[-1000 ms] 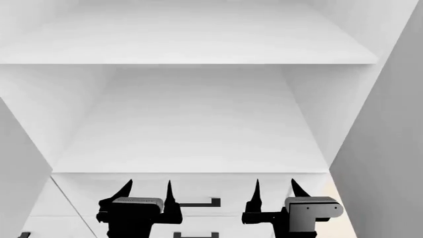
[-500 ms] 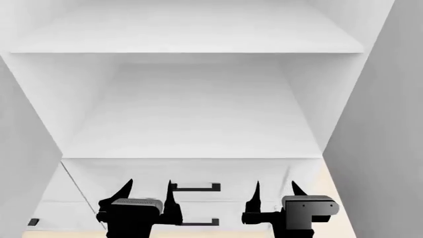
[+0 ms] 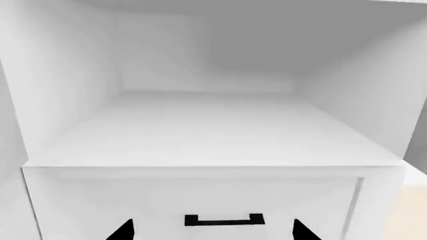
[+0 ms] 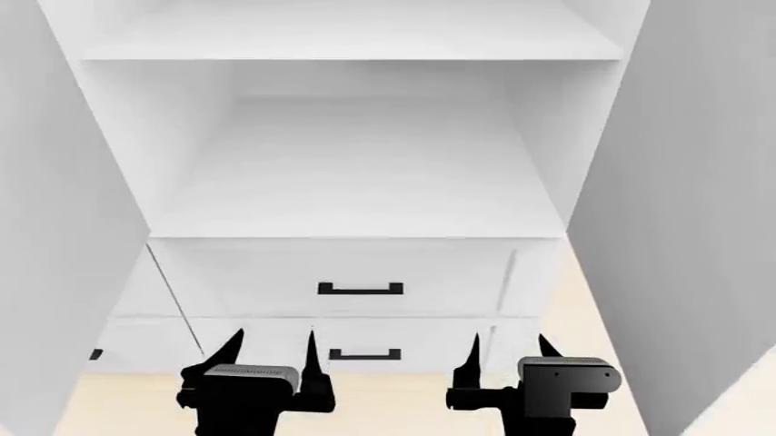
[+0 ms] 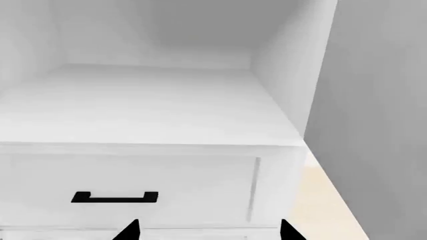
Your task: Close the side bottom right group 3 doors
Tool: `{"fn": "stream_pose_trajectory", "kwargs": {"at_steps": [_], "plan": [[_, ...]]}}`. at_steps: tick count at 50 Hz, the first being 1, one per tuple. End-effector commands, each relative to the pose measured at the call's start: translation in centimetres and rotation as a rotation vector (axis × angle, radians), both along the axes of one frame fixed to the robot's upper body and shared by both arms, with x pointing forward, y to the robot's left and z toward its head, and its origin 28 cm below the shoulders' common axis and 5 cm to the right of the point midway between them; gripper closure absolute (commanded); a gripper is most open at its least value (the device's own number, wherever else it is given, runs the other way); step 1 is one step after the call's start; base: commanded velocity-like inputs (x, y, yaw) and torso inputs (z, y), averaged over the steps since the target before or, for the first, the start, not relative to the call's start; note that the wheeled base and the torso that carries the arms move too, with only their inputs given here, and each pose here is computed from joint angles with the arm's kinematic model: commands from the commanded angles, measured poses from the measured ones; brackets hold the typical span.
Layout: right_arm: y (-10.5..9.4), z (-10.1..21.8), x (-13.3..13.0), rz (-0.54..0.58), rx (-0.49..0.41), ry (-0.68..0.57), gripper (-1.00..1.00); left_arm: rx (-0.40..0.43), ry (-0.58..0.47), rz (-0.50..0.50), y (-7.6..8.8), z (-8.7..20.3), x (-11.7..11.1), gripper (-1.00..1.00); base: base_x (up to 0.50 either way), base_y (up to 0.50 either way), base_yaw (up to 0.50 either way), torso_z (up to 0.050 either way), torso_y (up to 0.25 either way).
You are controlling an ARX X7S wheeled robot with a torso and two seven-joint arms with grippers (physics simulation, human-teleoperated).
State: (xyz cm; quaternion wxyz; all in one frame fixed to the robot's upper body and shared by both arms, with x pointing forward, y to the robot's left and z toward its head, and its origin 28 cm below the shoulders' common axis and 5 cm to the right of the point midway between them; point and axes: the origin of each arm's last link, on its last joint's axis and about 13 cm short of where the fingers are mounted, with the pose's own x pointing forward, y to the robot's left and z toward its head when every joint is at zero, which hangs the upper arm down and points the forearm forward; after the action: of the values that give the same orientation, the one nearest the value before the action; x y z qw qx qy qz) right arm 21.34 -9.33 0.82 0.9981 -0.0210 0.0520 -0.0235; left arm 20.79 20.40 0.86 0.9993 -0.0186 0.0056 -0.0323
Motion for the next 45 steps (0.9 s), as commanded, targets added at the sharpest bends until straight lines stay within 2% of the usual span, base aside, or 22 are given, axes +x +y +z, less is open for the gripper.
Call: {"fn": "stream_pose_trajectory", "kwargs": {"at_steps": [1,3,5,10,19,25,27,29,31,36,38,45], "plan": [[0.01,-0.08,0.00,-0.008,-0.013,0.001,-1.00,-0.001,0.002,0.007,0.04,-0.05,0.01,-1.00,-0.50,0.00,0.00,0.000,0.000],[0.00,0.14,0.04,-0.003,0.028,0.012,-1.00,-0.002,-0.001,0.006,0.03,0.03,0.04,-1.00,-0.50,0.00,0.00,0.000,0.000],[0.01,-0.12,0.01,-0.007,0.006,0.013,-1.00,-0.003,0.004,0.008,0.03,-0.06,0.00,-1.00,-0.50,0.00,0.00,0.000,0.000],[0.00,0.10,0.09,-0.003,0.036,0.020,-1.00,-0.003,-0.002,0.003,0.00,0.12,0.04,-1.00,-0.50,0.00,0.00,0.000,0.000],[0.00,-0.16,0.05,-0.006,0.006,0.012,-1.00,0.001,0.002,0.003,0.00,-0.01,0.01,-1.00,-0.50,0.00,0.00,0.000,0.000],[0.00,0.13,0.06,-0.001,0.038,0.016,-1.00,0.002,-0.002,0.001,-0.01,0.08,0.00,-1.00,-0.50,0.00,0.00,0.000,0.000],[0.01,-0.18,0.02,-0.004,0.012,0.015,-1.00,0.002,-0.001,0.003,-0.02,0.00,-0.03,-1.00,-0.50,0.00,0.00,0.000,0.000],[-0.01,0.15,0.06,-0.001,0.036,0.014,-1.00,0.001,-0.002,0.002,0.00,0.06,-0.01,-1.00,-0.50,0.00,0.00,0.000,0.000],[0.00,-0.19,0.02,-0.003,0.013,0.018,-1.00,0.001,0.000,0.003,-0.02,0.02,-0.05,-1.00,-0.50,0.00,0.00,0.000,0.000],[0.00,0.08,0.06,0.002,0.032,0.015,-1.00,0.002,-0.001,0.003,0.02,0.04,-0.01,-1.00,-0.50,0.00,0.00,0.000,0.000],[0.02,-0.13,0.00,-0.002,0.005,0.015,-1.00,0.002,0.002,0.005,0.02,-0.01,-0.06,-1.00,-0.50,0.00,0.00,0.000,0.000],[-0.02,0.14,-0.10,0.004,0.031,-0.019,-1.00,0.002,0.004,0.006,0.02,-0.02,-0.04,-1.00,-0.36,0.00,0.00,0.000,0.000]]}}
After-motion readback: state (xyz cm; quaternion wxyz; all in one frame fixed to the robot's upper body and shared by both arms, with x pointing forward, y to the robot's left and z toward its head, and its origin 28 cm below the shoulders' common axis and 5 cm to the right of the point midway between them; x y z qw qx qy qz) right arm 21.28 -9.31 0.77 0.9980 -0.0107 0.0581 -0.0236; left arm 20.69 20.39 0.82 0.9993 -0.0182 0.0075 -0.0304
